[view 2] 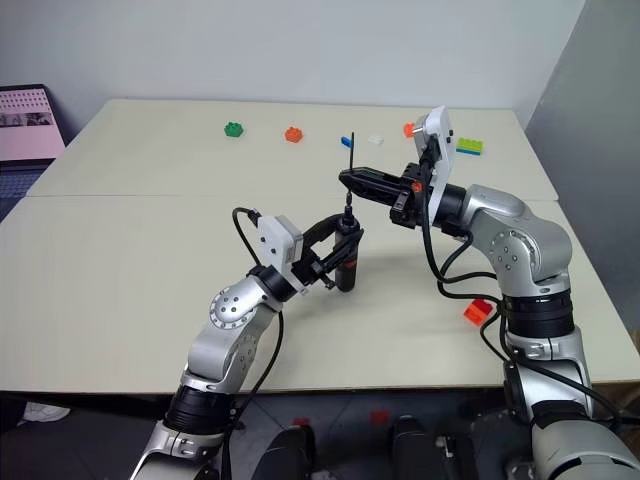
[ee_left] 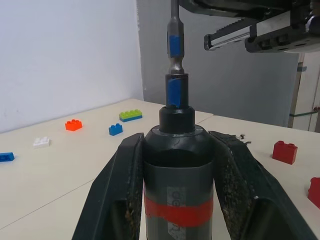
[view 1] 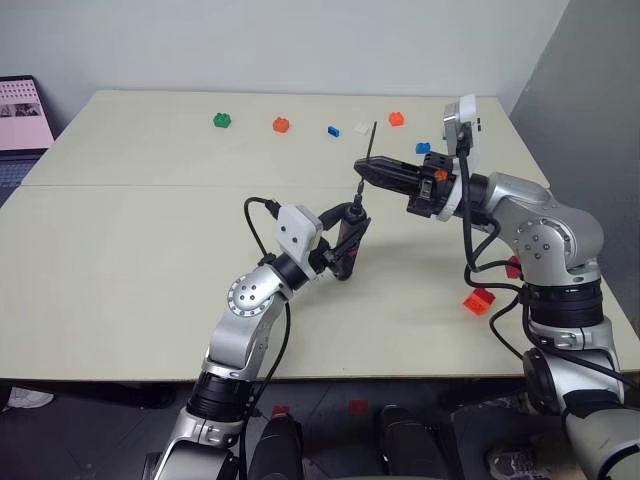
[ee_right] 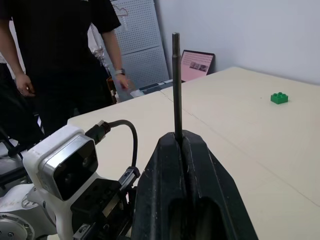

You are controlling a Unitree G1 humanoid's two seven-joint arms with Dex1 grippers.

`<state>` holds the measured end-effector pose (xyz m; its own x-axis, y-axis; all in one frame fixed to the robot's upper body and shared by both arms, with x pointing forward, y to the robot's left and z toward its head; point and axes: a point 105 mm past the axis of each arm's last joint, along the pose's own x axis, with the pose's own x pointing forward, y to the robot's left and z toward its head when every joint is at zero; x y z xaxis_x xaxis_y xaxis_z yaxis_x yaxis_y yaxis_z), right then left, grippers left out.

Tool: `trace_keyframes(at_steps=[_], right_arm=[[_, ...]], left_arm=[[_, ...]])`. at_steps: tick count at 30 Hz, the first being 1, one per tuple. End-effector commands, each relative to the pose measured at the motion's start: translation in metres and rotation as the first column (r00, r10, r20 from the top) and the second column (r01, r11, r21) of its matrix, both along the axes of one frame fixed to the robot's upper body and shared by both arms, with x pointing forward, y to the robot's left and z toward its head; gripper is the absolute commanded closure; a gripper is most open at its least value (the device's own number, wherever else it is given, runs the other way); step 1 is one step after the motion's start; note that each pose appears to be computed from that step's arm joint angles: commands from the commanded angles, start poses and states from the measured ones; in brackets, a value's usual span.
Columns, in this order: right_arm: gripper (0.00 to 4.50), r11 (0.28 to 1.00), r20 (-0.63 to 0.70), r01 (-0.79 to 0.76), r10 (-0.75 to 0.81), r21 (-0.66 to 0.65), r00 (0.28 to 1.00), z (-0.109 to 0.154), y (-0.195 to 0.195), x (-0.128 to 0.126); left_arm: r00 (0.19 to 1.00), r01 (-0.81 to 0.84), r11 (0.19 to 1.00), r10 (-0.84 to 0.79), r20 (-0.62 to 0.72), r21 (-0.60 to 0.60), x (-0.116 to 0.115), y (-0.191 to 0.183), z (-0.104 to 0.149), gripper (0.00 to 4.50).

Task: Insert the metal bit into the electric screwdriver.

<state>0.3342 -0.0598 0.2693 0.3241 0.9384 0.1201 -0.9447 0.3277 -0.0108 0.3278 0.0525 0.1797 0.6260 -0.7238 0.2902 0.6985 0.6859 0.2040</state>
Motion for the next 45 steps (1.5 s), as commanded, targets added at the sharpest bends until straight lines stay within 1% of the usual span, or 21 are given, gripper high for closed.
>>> trace_keyframes(at_steps=[1,10,15,17,18,22,24,25,26,27,29,30,31,33,35,36,38,39,40,42,45], right_arm=[[4.5,0.998,0.041,-0.06,0.06,-0.007,0.997,0.006,0.006,-0.011],[4.5,0.996,0.038,-0.079,0.08,-0.035,0.996,-0.004,0.01,-0.015],[4.5,0.996,0.057,-0.088,0.089,-0.02,0.994,0.0,0.007,-0.018],[4.09,0.995,0.053,-0.099,0.1,-0.018,0.994,0.0,0.007,-0.02],[3.96,0.994,0.053,-0.106,0.107,-0.018,0.993,0.0,0.006,-0.021],[2.91,0.994,0.057,-0.11,0.11,-0.016,0.992,0.002,0.005,-0.023],[2.49,0.994,0.061,-0.106,0.107,-0.015,0.992,0.003,0.003,-0.024],[2.39,0.995,0.064,-0.095,0.096,-0.015,0.993,0.004,-0.001,-0.024],[2.05,0.996,0.067,-0.088,0.088,-0.016,0.994,0.005,-0.003,-0.024],[1.94,0.997,0.069,-0.076,0.077,-0.017,0.995,0.005,-0.005,-0.023],[1.45,0.999,0.079,-0.031,0.033,-0.019,0.996,0.006,-0.013,-0.021],[1.29,1.0,0.087,0.002,0.0,-0.021,0.996,0.007,-0.02,-0.019],[1.0,0.999,0.099,0.045,-0.042,-0.029,0.994,0.008,-0.03,-0.018],[0.93,0.996,0.113,0.085,-0.081,-0.037,0.99,0.008,-0.039,-0.018],[0.93,0.985,0.137,0.162,-0.154,-0.054,0.979,0.009,-0.053,-0.016],[0.93,0.971,0.166,0.225,-0.209,-0.084,0.964,0.007,-0.068,-0.016],[0.93,0.938,0.237,0.312,-0.272,-0.152,0.933,0.004,-0.086,-0.017],[0.93,0.911,0.283,0.355,-0.291,-0.21,0.914,0.001,-0.095,-0.02],[0.93,0.882,0.326,0.388,-0.296,-0.269,0.898,-0.001,-0.101,-0.022],[0.93,0.843,0.376,0.413,-0.28,-0.344,0.884,-0.003,-0.105,-0.027],[0.93,0.808,0.375,0.395,-0.235,-0.437,0.897,-0.007,-0.101,-0.035]], left_arm=[[0.999,-0.039,0.999,0.039,0.002,0.016,0.003,0.007,-0.001,2.88],[0.999,-0.038,0.999,0.038,0.005,0.015,0.004,0.006,0.0,2.88],[0.999,-0.036,0.999,0.036,0.005,0.018,0.004,0.006,0.0,2.88],[0.999,-0.035,0.999,0.035,0.005,0.018,0.004,0.006,0.0,2.88],[0.999,-0.035,0.999,0.035,0.005,0.018,0.004,0.006,-0.001,2.88],[0.999,-0.033,0.999,0.033,0.004,0.018,0.004,0.006,-0.001,2.88],[0.999,-0.032,0.999,0.032,0.005,0.019,0.004,0.005,0.0,2.88],[0.999,-0.032,0.999,0.031,0.005,0.019,0.004,0.005,0.0,2.88],[0.999,-0.031,0.999,0.031,0.005,0.019,0.005,0.006,0.0,2.88],[0.999,-0.031,0.999,0.031,0.007,0.02,0.005,0.006,0.001,2.88],[0.999,-0.04,0.999,0.039,0.023,0.032,0.007,0.007,0.006,2.88],[0.998,-0.049,0.997,0.047,0.04,0.054,0.009,0.008,0.01,2.88],[0.996,-0.064,0.993,0.056,0.076,0.096,0.012,0.009,0.017,2.88],[0.991,-0.082,0.986,0.065,0.115,0.142,0.016,0.01,0.025,2.88],[0.983,-0.113,0.958,0.069,0.171,0.262,0.024,0.012,0.034,2.89],[0.972,-0.129,0.905,0.034,0.234,0.406,0.031,0.013,0.04,2.89],[0.954,-0.179,0.798,-0.002,0.3,0.576,0.043,0.018,0.049,2.89],[0.958,-0.177,0.729,-0.026,0.285,0.661,0.052,0.023,0.048,2.89],[0.959,-0.188,0.672,-0.033,0.282,0.716,0.06,0.027,0.049,2.89],[0.968,-0.174,0.595,-0.044,0.248,0.785,0.072,0.035,0.047,2.89],[0.982,-0.123,0.533,-0.06,0.182,0.837,0.084,0.036,0.033,2.89]])
